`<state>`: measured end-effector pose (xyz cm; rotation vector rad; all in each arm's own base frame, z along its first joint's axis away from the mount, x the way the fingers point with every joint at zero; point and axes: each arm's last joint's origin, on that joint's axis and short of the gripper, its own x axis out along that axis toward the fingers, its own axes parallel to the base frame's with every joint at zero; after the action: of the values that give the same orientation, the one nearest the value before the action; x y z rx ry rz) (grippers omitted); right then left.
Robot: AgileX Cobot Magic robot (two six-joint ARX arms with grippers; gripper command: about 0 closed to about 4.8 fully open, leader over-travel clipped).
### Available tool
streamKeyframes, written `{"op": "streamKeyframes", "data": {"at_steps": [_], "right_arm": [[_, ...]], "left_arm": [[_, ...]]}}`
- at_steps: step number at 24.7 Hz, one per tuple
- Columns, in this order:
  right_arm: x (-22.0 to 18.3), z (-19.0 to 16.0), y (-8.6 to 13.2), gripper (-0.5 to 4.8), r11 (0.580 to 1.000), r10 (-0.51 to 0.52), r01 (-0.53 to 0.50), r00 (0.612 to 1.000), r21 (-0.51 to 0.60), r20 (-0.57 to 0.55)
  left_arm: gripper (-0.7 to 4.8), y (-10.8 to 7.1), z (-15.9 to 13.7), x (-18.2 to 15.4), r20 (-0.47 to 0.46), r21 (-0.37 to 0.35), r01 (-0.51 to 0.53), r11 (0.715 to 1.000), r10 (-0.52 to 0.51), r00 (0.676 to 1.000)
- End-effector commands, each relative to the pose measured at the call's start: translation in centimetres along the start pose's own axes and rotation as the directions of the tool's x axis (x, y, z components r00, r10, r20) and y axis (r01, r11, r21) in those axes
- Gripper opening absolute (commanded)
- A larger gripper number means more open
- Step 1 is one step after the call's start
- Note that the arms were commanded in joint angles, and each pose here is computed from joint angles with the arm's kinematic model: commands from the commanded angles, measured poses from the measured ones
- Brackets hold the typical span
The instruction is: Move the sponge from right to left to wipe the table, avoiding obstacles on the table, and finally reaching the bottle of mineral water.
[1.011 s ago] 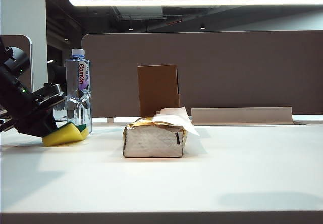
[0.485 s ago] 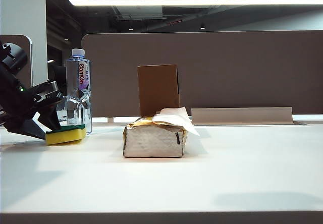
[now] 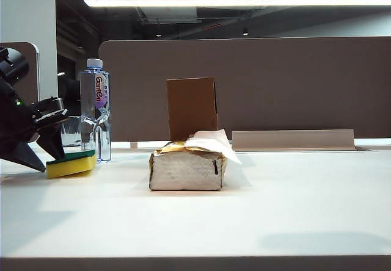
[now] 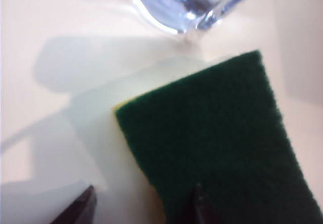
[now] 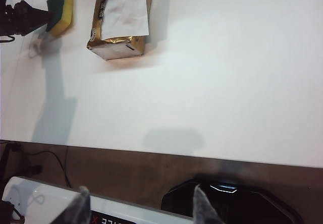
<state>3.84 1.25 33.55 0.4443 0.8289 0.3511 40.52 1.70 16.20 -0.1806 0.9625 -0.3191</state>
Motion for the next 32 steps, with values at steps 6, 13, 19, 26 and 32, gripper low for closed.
{"op": "streamKeyframes", "data": {"at_steps": [6,13,19,26,32], "right_arm": [[-0.1,0.0,0.1,2.61,1.0,0.005,-0.005,1.0,-0.006,0.01],[-0.2,-0.1,0.1,2.61,1.0,0.006,-0.006,1.0,-0.008,0.014],[-0.2,-0.1,0.1,2.61,1.0,0.006,-0.006,1.0,-0.009,0.015],[-0.2,0.0,0.1,2.61,1.0,0.008,-0.007,1.0,-0.028,0.023],[-0.5,0.2,0.3,2.61,0.997,0.017,-0.01,0.996,-0.078,0.083]], "left_arm": [[3.15,-0.5,0.1,-1.0,-0.006,-0.005,0.044,0.999,-0.044,0.999],[3.42,-0.9,0.7,-2.1,0.026,0.011,0.041,0.999,-0.042,0.999],[3.42,-2.5,2.8,-6.3,0.135,0.061,0.033,0.998,-0.041,0.99],[3.42,-5.1,3.9,-12.2,0.237,0.136,0.075,0.988,-0.106,0.966],[3.42,-7.6,3.6,-18.2,0.337,0.201,0.046,0.979,-0.113,0.935]]}}
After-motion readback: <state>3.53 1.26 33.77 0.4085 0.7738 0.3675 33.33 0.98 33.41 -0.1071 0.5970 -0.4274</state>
